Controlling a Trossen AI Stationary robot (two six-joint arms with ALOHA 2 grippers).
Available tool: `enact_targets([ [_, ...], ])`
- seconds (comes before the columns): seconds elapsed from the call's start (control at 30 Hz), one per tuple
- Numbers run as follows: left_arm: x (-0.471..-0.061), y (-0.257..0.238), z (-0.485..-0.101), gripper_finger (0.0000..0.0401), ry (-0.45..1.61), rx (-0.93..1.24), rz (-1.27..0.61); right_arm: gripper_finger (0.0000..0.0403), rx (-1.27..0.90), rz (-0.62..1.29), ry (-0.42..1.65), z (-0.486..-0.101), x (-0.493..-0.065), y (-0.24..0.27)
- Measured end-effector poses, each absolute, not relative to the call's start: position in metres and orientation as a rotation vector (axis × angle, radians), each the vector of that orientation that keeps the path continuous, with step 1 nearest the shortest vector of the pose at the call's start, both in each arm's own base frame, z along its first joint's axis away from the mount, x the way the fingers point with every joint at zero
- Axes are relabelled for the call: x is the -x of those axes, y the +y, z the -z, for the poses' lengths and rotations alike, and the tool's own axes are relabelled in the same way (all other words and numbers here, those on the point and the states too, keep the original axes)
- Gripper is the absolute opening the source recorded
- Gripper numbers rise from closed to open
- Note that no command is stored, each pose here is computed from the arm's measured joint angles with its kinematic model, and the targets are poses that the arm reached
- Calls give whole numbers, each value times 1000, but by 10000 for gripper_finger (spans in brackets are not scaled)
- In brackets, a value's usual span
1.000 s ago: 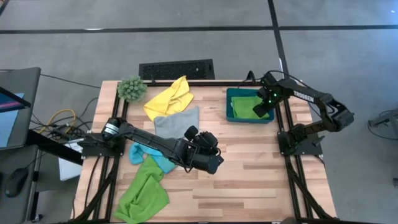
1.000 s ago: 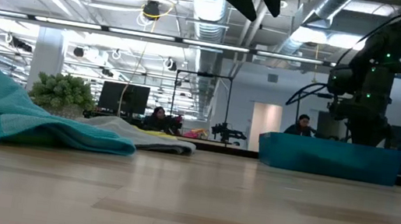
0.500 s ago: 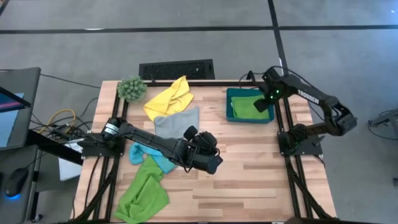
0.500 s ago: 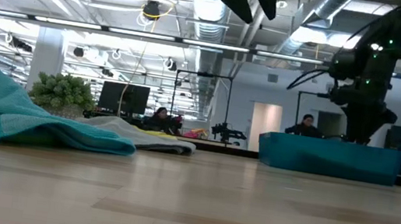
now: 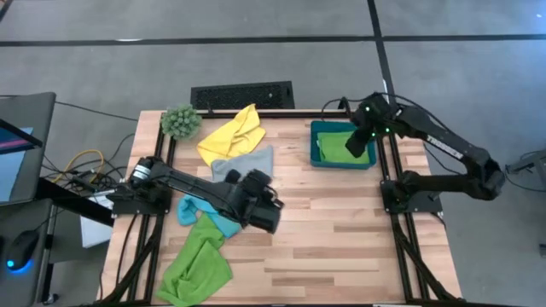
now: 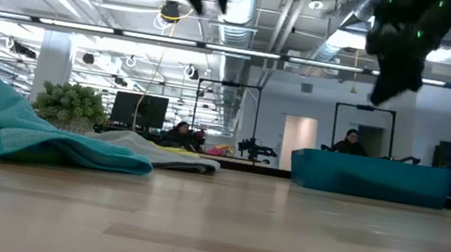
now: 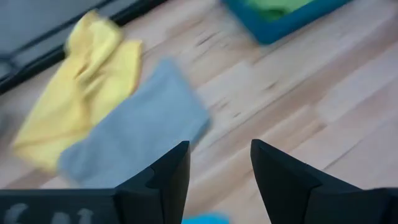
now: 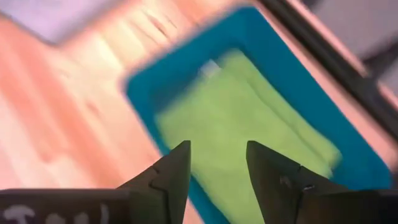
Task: Fold microfiber towels
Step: Fold the dark white microfiber cloth
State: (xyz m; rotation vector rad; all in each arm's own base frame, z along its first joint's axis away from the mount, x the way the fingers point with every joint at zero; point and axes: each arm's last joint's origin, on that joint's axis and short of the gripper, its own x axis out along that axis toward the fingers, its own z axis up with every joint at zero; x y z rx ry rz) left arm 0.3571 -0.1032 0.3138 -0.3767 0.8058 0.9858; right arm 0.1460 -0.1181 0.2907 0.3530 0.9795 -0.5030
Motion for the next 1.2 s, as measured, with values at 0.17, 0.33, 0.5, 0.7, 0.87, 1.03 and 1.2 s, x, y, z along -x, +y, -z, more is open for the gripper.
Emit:
enact_targets([
  [0.17,-333,-97,-327,164,895,391,-1040,178,-279,314,835,-306,-178,-89],
  [0.33,-319,-93,-333,164,992,382,-943,175,-177,131,784,-302,-218,-62],
  [0.5,-305,-89,-325,164,1064,373,-960,176,-52,1,757,-286,-254,-43],
  [0.7,-288,-82,-317,164,1008,446,-1068,173,108,-79,697,-260,-297,-39],
  [0.87,-279,-77,-311,164,969,502,-1132,173,202,-111,756,-227,-326,-43],
  [1.03,-277,-73,-304,164,1009,518,-1152,171,273,-104,811,-193,-347,-47],
  [1.2,-278,-67,-302,164,1010,516,-1170,171,289,-108,786,-164,-365,-46],
])
